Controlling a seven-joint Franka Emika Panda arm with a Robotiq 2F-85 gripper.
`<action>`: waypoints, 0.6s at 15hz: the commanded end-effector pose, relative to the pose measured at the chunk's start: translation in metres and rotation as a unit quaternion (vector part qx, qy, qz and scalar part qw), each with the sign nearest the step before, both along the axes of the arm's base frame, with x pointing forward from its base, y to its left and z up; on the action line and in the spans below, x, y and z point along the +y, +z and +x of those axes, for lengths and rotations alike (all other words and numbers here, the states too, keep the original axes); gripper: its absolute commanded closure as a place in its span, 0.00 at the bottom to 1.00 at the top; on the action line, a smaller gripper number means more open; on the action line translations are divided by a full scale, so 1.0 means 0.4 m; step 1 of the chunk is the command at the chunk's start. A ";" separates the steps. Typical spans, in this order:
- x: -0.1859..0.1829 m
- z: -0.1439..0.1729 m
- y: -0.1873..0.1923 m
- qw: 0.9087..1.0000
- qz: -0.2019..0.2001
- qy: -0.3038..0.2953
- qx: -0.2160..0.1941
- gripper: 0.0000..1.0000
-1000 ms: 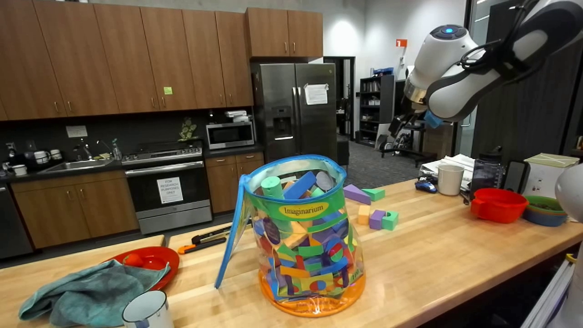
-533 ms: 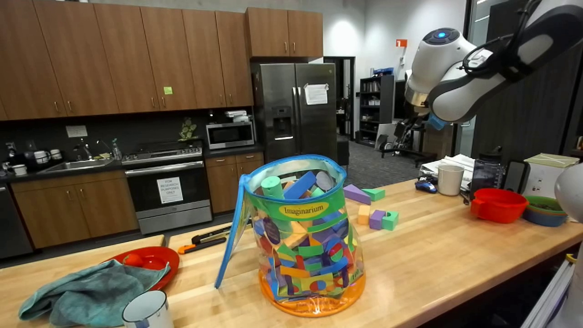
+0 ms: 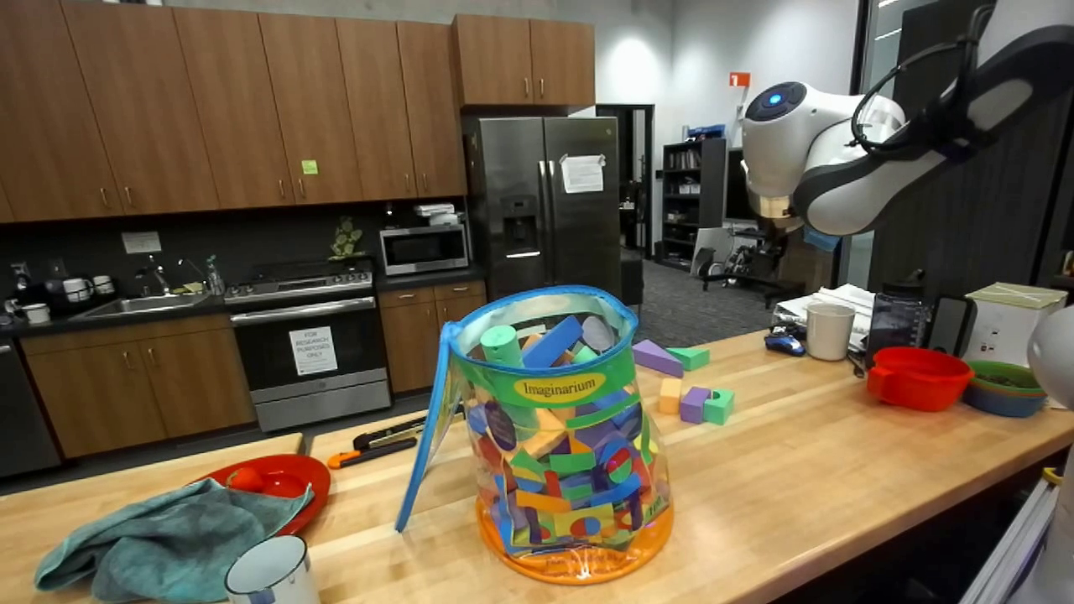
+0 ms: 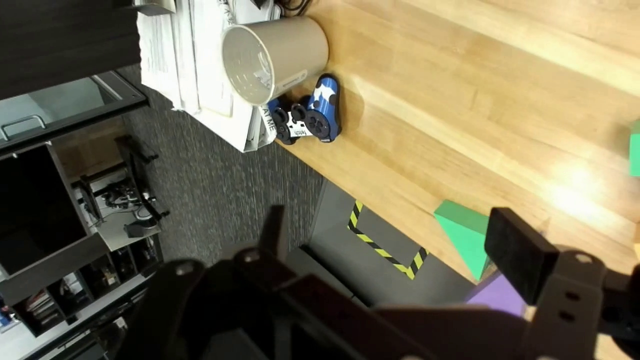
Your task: Put the blocks inside the basket
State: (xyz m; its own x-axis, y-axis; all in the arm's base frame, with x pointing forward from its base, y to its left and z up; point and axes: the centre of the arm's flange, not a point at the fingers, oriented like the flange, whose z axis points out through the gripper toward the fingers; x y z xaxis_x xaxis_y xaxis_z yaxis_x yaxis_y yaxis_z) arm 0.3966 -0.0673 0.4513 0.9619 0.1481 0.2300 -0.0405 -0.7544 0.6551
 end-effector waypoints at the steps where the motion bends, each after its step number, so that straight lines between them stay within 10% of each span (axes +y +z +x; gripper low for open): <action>1: -0.009 0.000 -0.020 1.000 0.025 -0.002 0.015 0.00; 9: 0.022 0.007 -0.122 0.989 0.136 0.037 0.034 0.00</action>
